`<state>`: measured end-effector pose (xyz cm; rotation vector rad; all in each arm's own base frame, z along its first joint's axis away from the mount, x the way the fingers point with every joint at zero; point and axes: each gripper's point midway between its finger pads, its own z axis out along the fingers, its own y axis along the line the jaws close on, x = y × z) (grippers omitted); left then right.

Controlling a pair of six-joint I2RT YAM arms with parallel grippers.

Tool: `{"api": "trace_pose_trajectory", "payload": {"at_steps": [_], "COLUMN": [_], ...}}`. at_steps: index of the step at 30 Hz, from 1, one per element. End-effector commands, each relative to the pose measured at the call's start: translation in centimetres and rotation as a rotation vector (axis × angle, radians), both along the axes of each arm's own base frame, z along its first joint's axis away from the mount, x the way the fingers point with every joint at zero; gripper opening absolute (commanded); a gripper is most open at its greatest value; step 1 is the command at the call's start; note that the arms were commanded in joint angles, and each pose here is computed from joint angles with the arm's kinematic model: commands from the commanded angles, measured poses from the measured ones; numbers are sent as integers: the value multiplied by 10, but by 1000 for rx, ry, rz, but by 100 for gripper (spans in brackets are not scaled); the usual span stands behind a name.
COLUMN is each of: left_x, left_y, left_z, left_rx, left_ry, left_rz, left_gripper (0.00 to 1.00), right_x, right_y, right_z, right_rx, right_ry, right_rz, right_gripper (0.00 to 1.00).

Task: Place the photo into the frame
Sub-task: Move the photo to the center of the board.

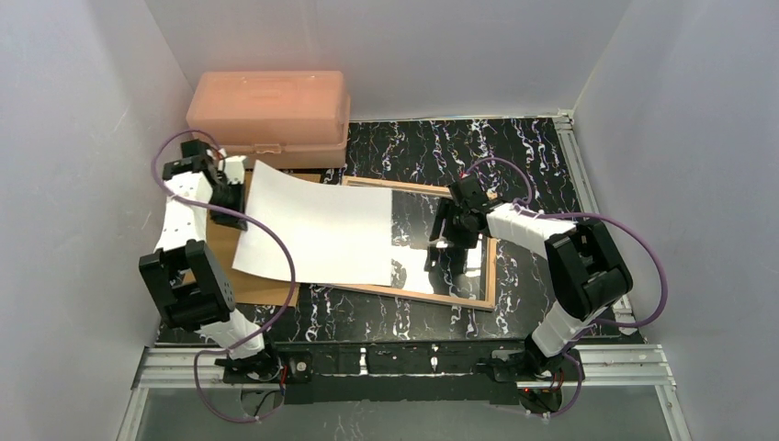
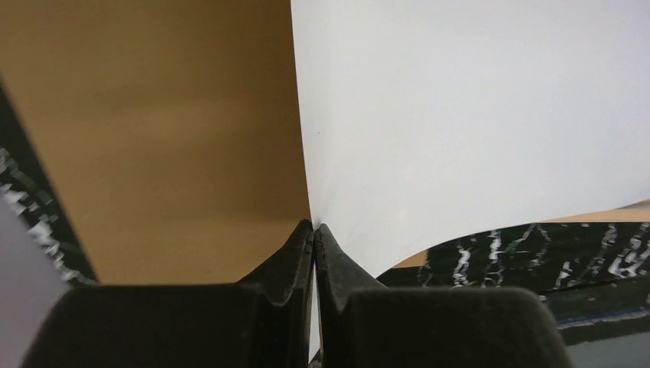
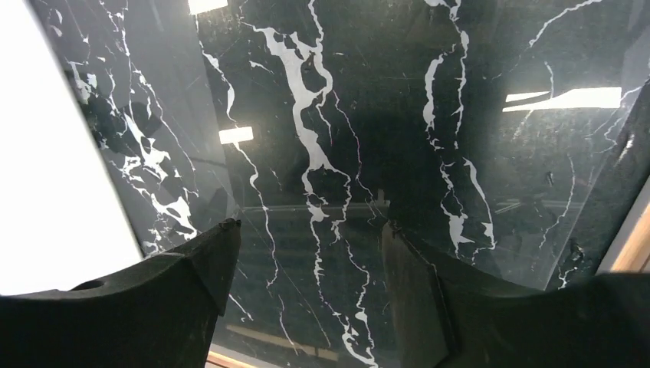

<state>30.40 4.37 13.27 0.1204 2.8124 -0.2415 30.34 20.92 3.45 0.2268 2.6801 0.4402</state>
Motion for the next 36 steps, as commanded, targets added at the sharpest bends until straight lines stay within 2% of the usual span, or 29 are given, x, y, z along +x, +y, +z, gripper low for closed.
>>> {"api": "trace_pose_trajectory", "payload": {"at_steps": [1,7,12,20,23,28,31,36], "left_x": [-33,-47,-44,-33,-25,-21,-21,-18], "left_y": [60,123,163,174,181,184,180,160], "left_z": [7,-6,-9,-8,-1,8,12,36], "left_rx": [168,287,379,409,441,465,449,373], "left_ry": [41,64,65,32,-18,-58,-67,-120], "left_rz": [8,58,99,143,170,190,178,167], "left_gripper": [0,0,0,0,0,9,28,41], "right_x": [10,8,1,-6,-7,-11,-13,-13], "right_y": [1,-15,-35,-49,-51,-57,-59,-63], "right_z": [32,37,38,34,29,17,10,4], "right_rx": [8,-63,-129,-144,-157,-184,-195,-207], "right_ry": [-66,-80,-85,-74,-60,-35,-24,-18], "right_rz": [15,10,-7,-28,-23,-22,-26,-36], "right_gripper": [76,76,76,76,76,77,77,77]}}
